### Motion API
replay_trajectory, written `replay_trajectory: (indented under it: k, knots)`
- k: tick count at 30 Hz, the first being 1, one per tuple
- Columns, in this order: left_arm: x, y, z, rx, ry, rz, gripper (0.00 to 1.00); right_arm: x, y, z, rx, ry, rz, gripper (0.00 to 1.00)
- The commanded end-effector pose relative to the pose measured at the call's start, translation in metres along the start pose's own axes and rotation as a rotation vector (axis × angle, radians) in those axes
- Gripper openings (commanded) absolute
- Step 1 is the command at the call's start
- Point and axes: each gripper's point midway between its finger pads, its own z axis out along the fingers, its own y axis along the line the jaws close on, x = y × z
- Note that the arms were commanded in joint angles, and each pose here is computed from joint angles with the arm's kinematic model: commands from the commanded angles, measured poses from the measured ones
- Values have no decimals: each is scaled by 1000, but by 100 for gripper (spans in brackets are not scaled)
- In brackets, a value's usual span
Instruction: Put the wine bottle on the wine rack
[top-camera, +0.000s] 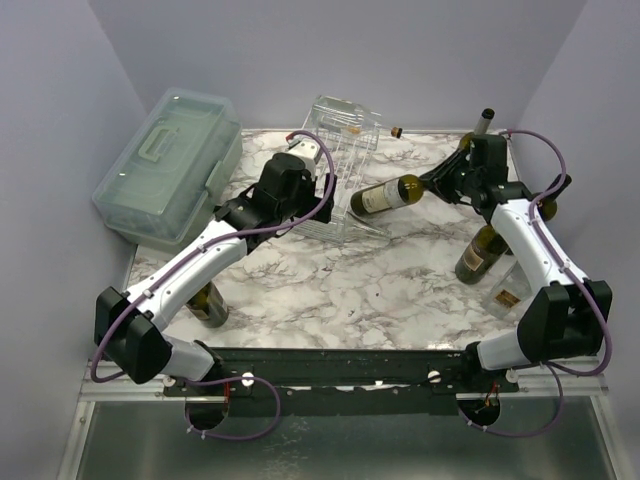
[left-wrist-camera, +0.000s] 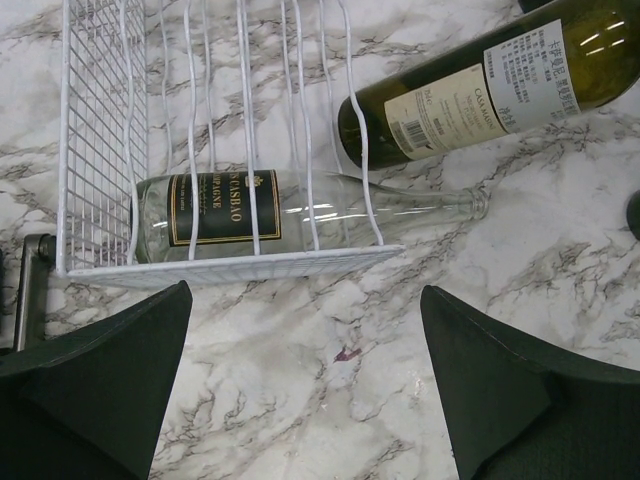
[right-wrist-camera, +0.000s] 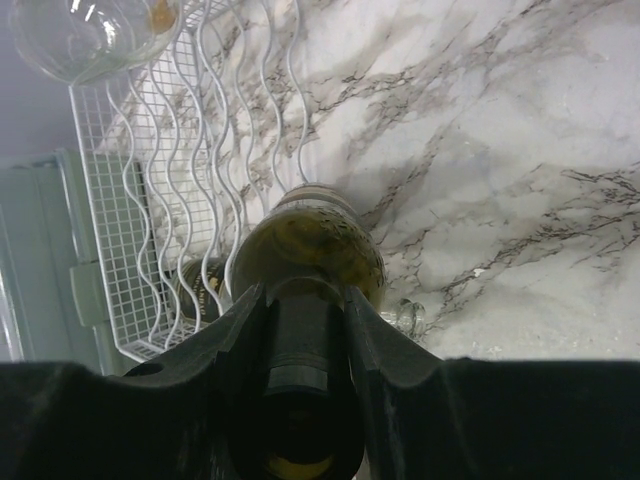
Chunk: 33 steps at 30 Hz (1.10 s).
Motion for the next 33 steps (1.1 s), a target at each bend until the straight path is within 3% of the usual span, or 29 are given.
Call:
replay_trajectory:
  k: [1, 33]
  knots:
    - [7, -5, 7, 15, 20, -9, 99, -31, 54, -25, -240, -92, 67, 1]
    - [41, -1, 52, -34, 136, -18, 91, 13, 31, 6, -423, 135, 312, 1]
